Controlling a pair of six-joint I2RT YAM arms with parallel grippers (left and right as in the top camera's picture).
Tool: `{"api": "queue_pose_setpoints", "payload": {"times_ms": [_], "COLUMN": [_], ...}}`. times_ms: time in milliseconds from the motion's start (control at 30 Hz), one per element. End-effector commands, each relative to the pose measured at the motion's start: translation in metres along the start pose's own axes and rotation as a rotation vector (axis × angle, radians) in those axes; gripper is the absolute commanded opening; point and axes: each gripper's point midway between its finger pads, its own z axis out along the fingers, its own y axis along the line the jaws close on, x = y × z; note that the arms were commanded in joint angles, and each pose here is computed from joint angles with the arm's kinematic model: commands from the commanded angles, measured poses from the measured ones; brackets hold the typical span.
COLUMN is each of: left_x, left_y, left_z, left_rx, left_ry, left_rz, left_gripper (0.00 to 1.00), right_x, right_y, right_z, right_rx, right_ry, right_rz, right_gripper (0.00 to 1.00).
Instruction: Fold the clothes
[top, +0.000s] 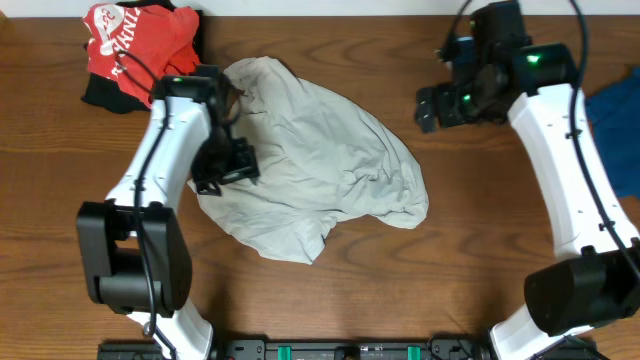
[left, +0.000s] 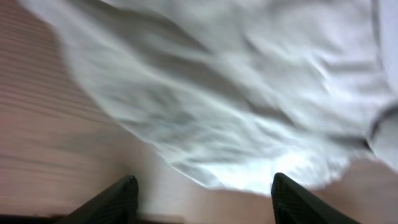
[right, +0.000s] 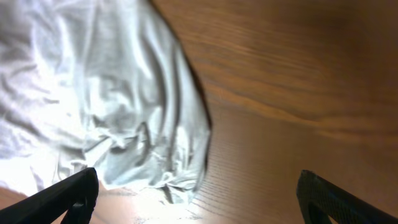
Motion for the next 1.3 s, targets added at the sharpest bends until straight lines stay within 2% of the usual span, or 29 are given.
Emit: {"api": "queue_pose_setpoints", "payload": {"times_ms": [0, 133, 300, 500, 633, 767, 933, 1100, 1267], "left_x": [0.013, 0.021, 0.017, 0.051, 0.080, 0.107, 0.129, 0.135, 0.133], "left_y": [-0.024, -0.030, -0.005, 0.005, 0.016, 0.013, -0.007, -0.011, -0.011], "left_z": [-0.012, -0.021, -0.058, -0.113, -0.124, -0.105, -0.058, -0.007, 0.028], "left_rx": [0.057, 0.036, -0.075, 0.001, 0.067, 0.210, 0.439, 0.527, 0.543], "left_ry": [-0.007, -0.041, -0.232, -0.436, -0.527, -0.539, -0.454, -0.367, -0.306], "left_rz": [0.078, 0.101, 0.013, 0.022, -0.037, -0.074, -0.137, -0.205, -0.278], "left_gripper": [0.70, 0.72, 0.72, 0.74, 0.76, 0.79, 0.79, 0.79, 0.79], "right_x": [-0.005, -0.004, -0.002, -0.003, -0.005, -0.009, -0.015, -0.015, -0.015], "right_y": [0.015, 0.018, 0.019, 0.019, 0.021, 0.024, 0.030, 0.032, 0.032], "right_z": [-0.013, -0.013, -0.013, -0.013, -0.013, -0.013, -0.014, -0.014, -0.014], "right_rx": [-0.008, -0.006, -0.008, -0.008, -0.019, -0.034, -0.069, -0.078, -0.079], "right_ry": [-0.042, -0.035, -0.028, -0.031, -0.040, -0.057, -0.085, -0.086, -0.086], "right_rz": [-0.109, -0.112, -0.105, -0.106, -0.107, -0.111, -0.115, -0.116, -0.117], "right_gripper": [0.99, 0.99, 0.99, 0.99, 0.99, 0.99, 0.99, 0.99, 0.99]}}
